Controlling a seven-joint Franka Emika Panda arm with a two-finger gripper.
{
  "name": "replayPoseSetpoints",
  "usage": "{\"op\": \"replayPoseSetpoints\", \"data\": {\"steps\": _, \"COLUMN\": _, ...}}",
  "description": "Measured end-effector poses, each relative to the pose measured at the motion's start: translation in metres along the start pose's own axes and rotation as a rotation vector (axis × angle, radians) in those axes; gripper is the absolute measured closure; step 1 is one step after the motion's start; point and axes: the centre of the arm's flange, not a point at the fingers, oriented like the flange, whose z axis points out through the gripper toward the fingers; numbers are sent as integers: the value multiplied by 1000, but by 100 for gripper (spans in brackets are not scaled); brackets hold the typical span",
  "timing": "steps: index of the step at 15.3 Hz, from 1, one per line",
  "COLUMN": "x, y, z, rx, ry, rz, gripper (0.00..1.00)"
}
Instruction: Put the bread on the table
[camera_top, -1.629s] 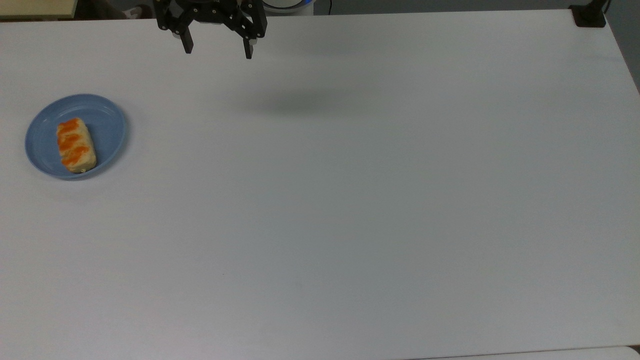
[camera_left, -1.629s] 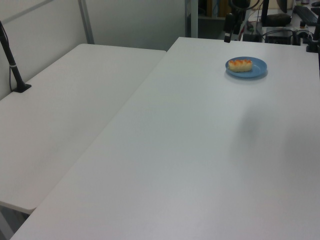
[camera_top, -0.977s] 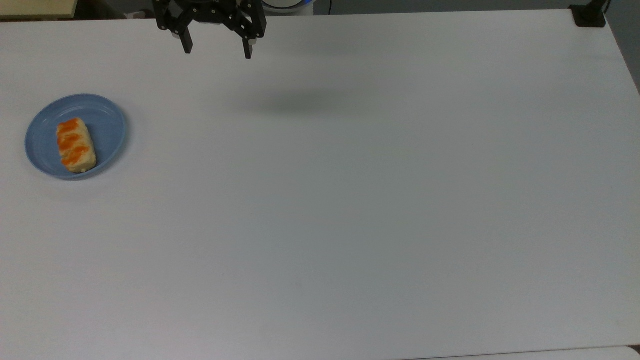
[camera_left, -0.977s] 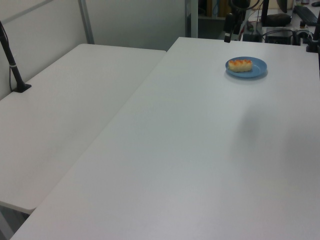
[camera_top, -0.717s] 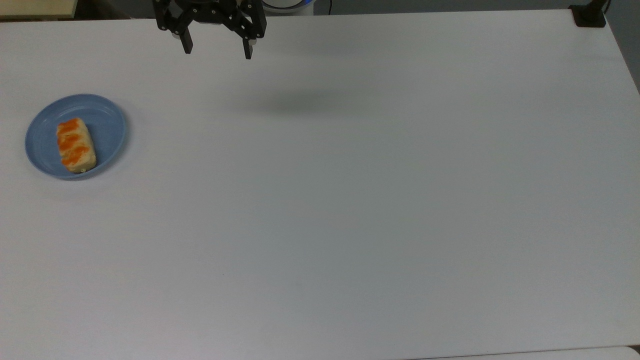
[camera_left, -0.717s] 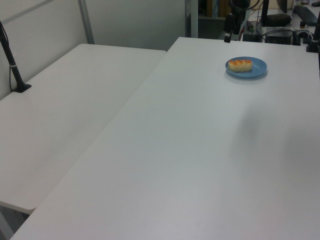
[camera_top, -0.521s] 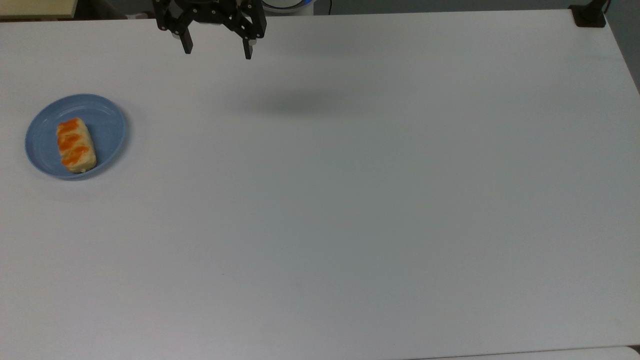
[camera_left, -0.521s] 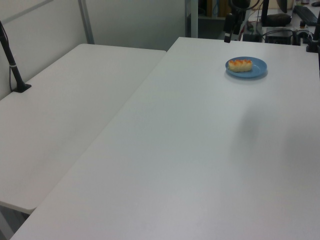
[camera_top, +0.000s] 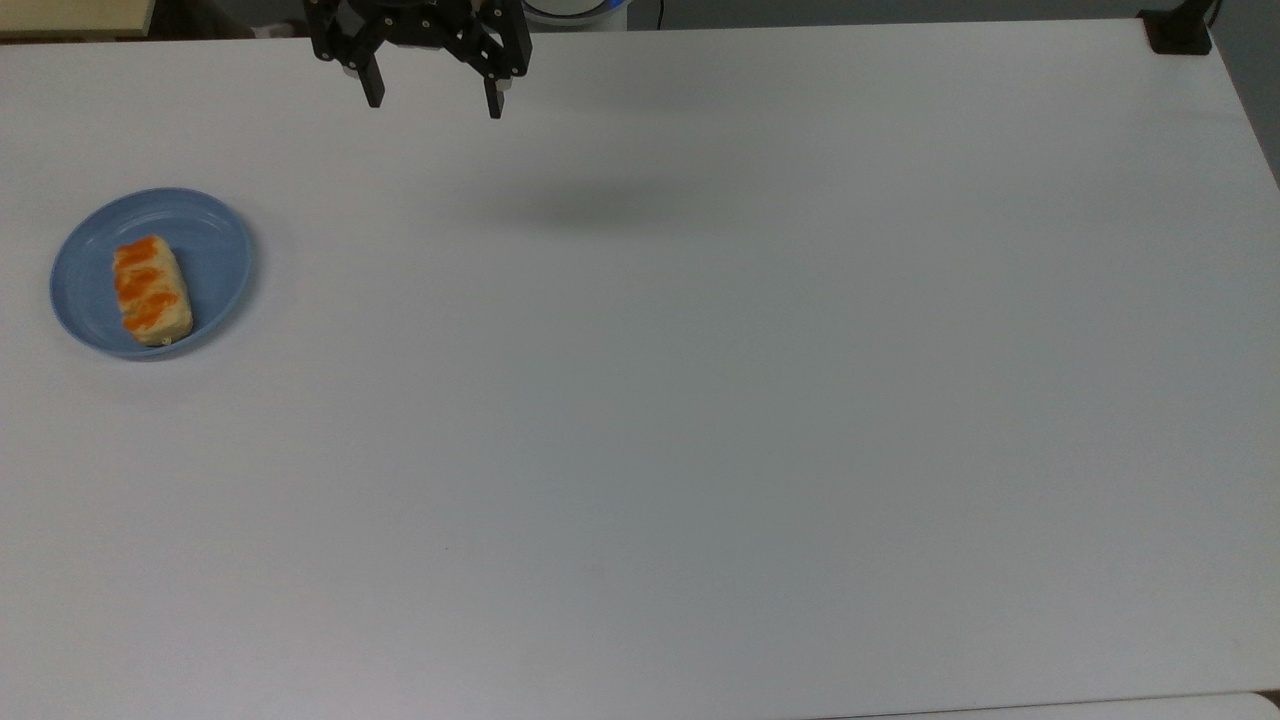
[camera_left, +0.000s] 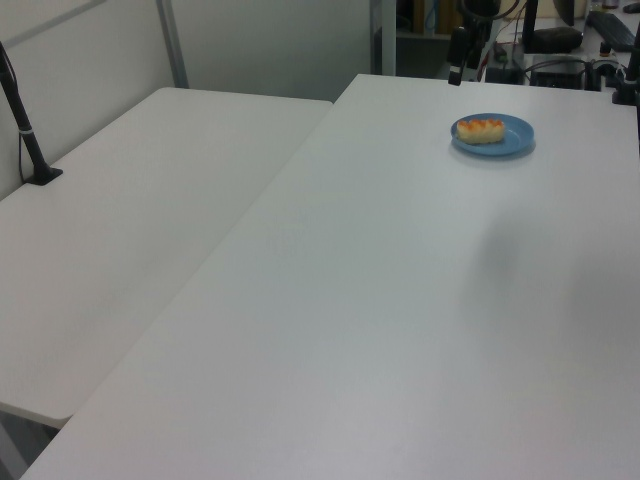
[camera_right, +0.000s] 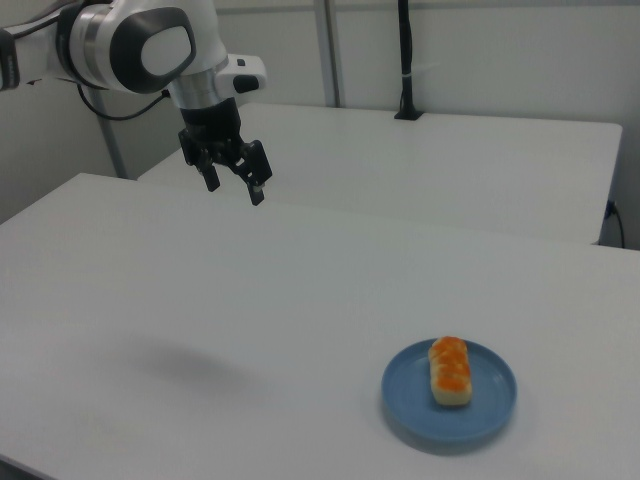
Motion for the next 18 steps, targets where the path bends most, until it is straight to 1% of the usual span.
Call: {"op": "replayPoseSetpoints", "data": {"steps": 18, "x": -1, "y": 0, "z": 1, "rx": 0, "ry": -10, "rz": 0, "gripper": 0}}
